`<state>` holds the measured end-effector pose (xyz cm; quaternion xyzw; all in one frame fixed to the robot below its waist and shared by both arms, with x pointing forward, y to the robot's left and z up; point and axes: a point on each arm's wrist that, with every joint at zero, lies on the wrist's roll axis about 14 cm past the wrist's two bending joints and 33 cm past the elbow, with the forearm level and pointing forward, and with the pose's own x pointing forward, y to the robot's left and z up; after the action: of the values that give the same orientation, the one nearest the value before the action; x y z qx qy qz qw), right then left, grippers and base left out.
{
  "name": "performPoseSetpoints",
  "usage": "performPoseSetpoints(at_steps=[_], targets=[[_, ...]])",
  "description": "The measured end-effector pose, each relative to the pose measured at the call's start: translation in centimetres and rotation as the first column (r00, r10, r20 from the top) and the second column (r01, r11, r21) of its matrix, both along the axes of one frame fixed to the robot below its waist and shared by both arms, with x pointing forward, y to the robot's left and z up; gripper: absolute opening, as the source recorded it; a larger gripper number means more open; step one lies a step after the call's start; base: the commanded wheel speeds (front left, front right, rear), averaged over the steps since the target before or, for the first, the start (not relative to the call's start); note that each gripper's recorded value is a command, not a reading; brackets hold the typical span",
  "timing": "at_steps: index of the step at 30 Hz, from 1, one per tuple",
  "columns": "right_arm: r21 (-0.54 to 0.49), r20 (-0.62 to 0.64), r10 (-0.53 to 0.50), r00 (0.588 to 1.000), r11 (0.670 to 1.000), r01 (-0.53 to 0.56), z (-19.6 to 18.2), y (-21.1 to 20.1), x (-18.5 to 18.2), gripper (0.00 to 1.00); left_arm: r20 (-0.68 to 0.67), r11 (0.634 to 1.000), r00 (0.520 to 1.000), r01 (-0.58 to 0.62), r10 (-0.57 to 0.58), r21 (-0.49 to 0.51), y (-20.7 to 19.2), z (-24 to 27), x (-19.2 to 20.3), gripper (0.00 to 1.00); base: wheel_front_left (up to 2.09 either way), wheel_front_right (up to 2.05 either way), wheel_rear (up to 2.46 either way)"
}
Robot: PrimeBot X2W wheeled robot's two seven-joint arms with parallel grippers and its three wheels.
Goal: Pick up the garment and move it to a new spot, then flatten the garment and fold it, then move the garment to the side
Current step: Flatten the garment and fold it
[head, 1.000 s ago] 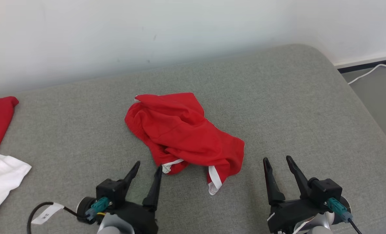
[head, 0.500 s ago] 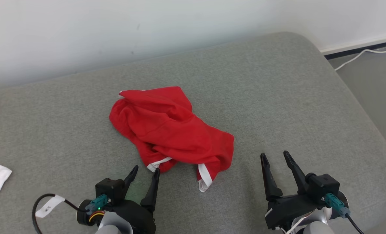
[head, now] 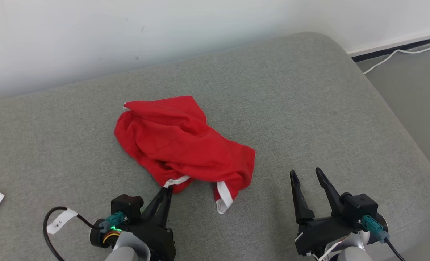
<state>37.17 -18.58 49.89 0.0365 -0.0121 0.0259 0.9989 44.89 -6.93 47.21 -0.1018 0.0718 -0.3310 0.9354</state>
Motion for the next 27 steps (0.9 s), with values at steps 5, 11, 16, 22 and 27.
performPoseSetpoints(at_steps=[5,11,16,22,27], targets=[[0.002,0.003,0.015,1.0,1.0,-0.015,0.1,0.5,0.1,1.0,0.005,1.0,1.0,-0.007,0.007,0.003,0.4,0.2,-0.1,0.0,0.0,0.0,0.0],[0.01,0.001,0.027,1.0,1.0,-0.027,-0.1,1.0,0.0,1.0,0.072,0.999,0.996,-0.044,0.046,-0.022,1.7,2.5,0.3,0.0,0.0,0.0,0.0],[0.016,-0.001,0.067,0.998,0.998,-0.067,-0.2,2.4,0.2,1.0,0.135,0.997,0.988,-0.072,0.074,-0.022,3.3,4.1,-0.3,0.0,0.0,0.0,0.0],[0.026,-0.001,0.126,0.992,0.992,-0.126,-0.2,4.4,0.3,1.0,0.2,0.993,0.974,-0.113,0.105,0.031,6.6,4.6,-1.9,0.0,0.0,0.0,0.0],[0.031,0.009,0.174,0.985,0.984,-0.174,0.1,6.1,0.4,1.0,0.228,0.981,0.963,-0.17,0.146,0.089,10.1,4.2,-3.5,0.0,0.0,0.0,0.0]])
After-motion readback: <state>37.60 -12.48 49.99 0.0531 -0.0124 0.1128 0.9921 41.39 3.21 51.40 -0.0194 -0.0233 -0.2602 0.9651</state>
